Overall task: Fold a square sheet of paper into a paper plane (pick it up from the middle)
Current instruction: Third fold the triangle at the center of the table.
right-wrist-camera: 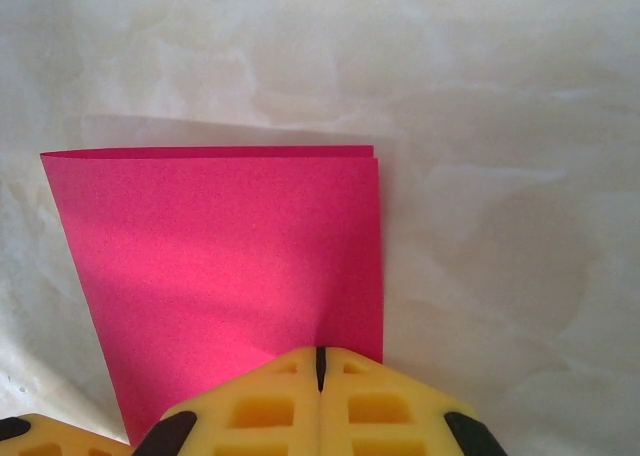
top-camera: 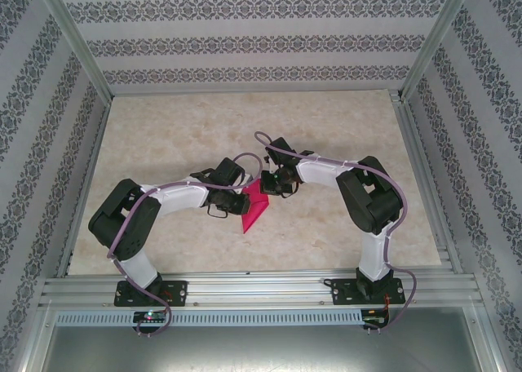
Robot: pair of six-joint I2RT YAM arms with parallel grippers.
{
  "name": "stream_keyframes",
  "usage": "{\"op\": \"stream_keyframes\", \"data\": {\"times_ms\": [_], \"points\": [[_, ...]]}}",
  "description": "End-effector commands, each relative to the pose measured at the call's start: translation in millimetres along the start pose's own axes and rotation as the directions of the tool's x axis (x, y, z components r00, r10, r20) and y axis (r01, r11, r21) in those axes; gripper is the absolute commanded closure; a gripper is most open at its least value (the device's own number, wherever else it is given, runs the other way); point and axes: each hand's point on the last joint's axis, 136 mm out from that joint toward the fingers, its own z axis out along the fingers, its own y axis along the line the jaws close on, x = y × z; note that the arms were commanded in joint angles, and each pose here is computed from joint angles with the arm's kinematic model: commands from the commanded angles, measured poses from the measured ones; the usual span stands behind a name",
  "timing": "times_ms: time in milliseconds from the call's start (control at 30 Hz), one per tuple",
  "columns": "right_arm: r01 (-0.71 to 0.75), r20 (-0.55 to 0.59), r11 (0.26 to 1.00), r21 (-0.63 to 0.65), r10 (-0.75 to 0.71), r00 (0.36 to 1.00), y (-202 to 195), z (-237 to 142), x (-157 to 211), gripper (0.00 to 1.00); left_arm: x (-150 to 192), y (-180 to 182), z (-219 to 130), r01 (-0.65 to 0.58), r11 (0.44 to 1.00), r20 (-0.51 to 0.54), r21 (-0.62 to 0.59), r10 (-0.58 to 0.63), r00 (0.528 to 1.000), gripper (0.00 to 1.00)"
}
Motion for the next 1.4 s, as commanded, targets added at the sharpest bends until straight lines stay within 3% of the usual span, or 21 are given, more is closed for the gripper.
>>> {"op": "stream_keyframes", "data": {"times_ms": [0,600,867,1067,1367], "points": [[-0.014,-0.065,0.996,0.086,0.02,0.998,-22,11,17,0.97,9,10,0,-0.003,1.0,-0.027,-0.028,0.003,1.0,0.87],[-0.028,-0.046,0.999,-0.018,0.027,0.999,5,1,8,0.95,11,14,10,0.001,1.0,-0.036,-0.031,-0.002,0.999,0.87],[-0.03,0.122,0.994,-0.103,0.042,0.992,23,-61,-7,0.9,14,14,10,0.002,1.0,-0.042,-0.026,-0.003,0.999,0.87],[-0.082,0.14,0.949,-0.306,0.13,0.982,41,-66,32,0.96,12,12,10,-0.001,1.0,-0.037,-0.018,0.0,0.999,0.88],[-0.058,0.04,0.917,-0.394,0.08,0.996,85,-29,105,0.99,9,10,10,-0.008,1.0,-0.042,-0.014,0.007,0.999,0.88]]}}
